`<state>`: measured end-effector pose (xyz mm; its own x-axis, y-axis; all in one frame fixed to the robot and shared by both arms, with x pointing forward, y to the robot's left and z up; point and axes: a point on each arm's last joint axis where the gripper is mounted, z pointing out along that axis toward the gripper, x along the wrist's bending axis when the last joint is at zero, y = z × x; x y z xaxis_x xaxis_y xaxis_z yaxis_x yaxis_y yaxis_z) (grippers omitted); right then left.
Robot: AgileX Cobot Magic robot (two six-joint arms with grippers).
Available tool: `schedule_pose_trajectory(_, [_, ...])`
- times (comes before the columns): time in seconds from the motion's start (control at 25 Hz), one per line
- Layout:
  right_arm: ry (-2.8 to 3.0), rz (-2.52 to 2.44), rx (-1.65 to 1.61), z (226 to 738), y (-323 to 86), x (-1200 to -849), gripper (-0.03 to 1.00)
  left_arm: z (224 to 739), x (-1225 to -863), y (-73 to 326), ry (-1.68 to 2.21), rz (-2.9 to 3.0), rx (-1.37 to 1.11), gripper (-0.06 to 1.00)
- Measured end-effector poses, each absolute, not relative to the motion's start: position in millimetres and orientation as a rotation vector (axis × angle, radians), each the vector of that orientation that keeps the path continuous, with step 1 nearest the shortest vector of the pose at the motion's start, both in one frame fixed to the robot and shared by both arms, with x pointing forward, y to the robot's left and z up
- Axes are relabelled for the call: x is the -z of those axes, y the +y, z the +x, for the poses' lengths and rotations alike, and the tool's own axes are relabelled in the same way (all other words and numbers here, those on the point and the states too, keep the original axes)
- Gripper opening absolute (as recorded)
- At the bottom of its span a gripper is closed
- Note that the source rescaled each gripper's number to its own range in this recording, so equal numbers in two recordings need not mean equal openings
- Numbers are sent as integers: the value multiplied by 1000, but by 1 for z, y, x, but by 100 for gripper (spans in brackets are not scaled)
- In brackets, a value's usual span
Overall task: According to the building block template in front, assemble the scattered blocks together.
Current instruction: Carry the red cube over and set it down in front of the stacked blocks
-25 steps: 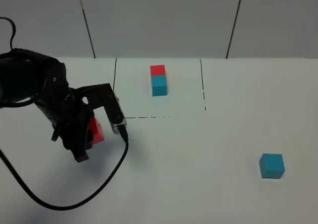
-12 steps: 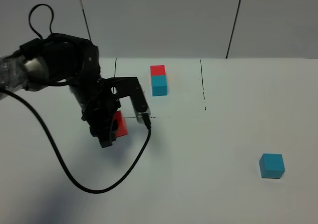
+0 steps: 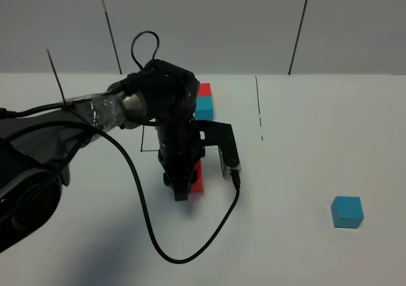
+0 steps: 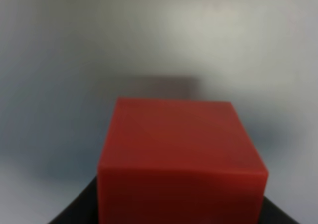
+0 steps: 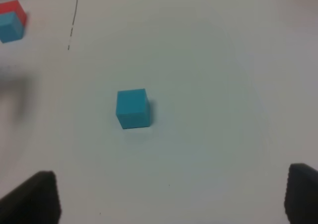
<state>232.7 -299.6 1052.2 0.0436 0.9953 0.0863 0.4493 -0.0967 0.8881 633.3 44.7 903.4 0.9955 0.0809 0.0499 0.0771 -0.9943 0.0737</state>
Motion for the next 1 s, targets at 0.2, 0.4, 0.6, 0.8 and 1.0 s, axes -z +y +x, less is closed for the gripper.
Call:
schedule_pose_trajectory(0.2, [1482,1632,-1004,233,-300,-1052,80,631,-883,40,86,3122,-71,0])
schedule_pose_trajectory(0.4, [1482,1632,-1004,233,-300,-1052,80,633,-882,40,81,3119,-80,0])
schedule_pose_trajectory(0.6, [1482,1632,-1004,233,-300,-1052,80,635,-882,38,63,3101,-111,0])
schedule_pose_trajectory(0.8, [1482,1632,-1004,233,-300,-1052,80,635,-882,38,63,3097,-118,0])
schedule_pose_trajectory(1.0, [1482,1632,-1004,233,-300,-1052,80,635,-882,38,63,3097,-117,0])
